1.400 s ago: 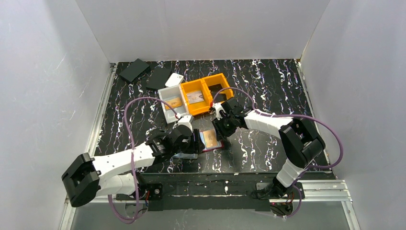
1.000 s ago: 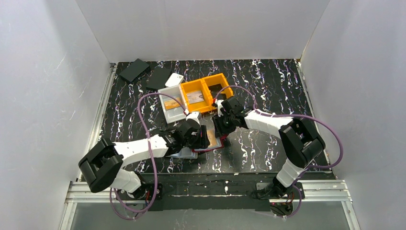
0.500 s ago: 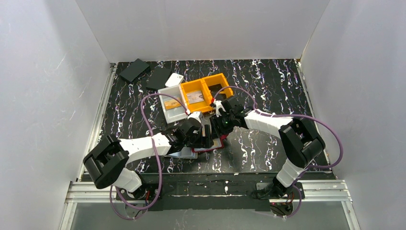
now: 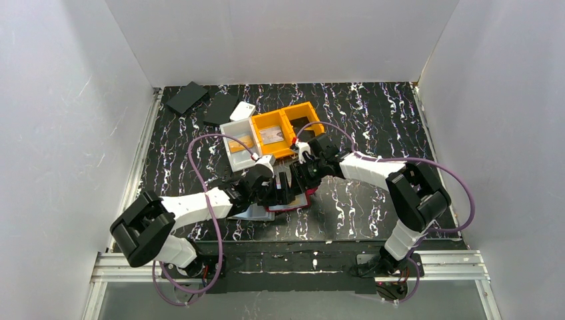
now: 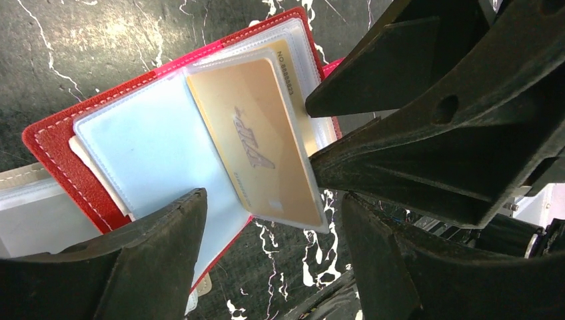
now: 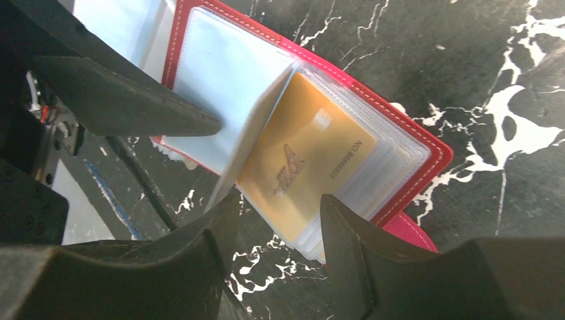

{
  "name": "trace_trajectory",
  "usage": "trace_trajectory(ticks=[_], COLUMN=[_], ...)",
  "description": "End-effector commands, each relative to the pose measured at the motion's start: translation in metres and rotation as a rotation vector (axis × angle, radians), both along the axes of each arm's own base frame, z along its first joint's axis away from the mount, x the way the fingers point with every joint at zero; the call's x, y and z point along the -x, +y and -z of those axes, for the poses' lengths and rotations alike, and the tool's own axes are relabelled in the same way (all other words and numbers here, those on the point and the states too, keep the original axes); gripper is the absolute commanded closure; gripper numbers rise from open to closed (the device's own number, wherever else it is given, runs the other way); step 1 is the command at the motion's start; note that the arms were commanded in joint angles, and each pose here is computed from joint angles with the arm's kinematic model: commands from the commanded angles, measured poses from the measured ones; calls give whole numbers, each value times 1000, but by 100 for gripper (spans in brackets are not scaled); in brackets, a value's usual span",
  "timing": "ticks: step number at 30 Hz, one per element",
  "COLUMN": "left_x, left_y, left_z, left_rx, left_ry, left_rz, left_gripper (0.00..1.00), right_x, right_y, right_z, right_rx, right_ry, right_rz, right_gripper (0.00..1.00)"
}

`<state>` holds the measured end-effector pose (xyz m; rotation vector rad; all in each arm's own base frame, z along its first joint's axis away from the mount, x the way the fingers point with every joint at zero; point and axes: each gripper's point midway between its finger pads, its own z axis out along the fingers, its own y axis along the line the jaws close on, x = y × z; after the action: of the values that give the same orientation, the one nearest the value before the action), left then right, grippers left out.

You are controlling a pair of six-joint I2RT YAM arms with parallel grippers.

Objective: Take the credit cards out of the card holder
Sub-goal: Remove the credit card from the card holder.

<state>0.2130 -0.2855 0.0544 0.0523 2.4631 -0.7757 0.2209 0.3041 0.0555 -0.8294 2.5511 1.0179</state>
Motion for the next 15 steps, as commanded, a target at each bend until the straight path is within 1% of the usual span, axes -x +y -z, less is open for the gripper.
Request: trace_trajectory(ticks=[1, 3, 9, 12, 15], left_x=[-3, -3, -5, -6, -6], left_y=[5, 6, 12, 15, 19], left_z=[-6, -6, -3, -2, -1], left_rx=[18, 19, 18, 22, 23], left_ry=[-19, -18, -5, 2, 6], left_rz=[-25, -30, -58, -72, -83], left_gripper=[29, 31, 43, 51, 55], right_x=[4, 3, 2, 3, 3], right_y=[16, 15, 14, 14, 14], right_z=[-13, -12, -13, -14, -14], right_rx=[-84, -79, -74, -79, -78], right_ry=[33, 29, 9, 12, 10], right_rz=[-42, -39, -37, -44, -43], right_gripper=[43, 42, 42, 42, 42])
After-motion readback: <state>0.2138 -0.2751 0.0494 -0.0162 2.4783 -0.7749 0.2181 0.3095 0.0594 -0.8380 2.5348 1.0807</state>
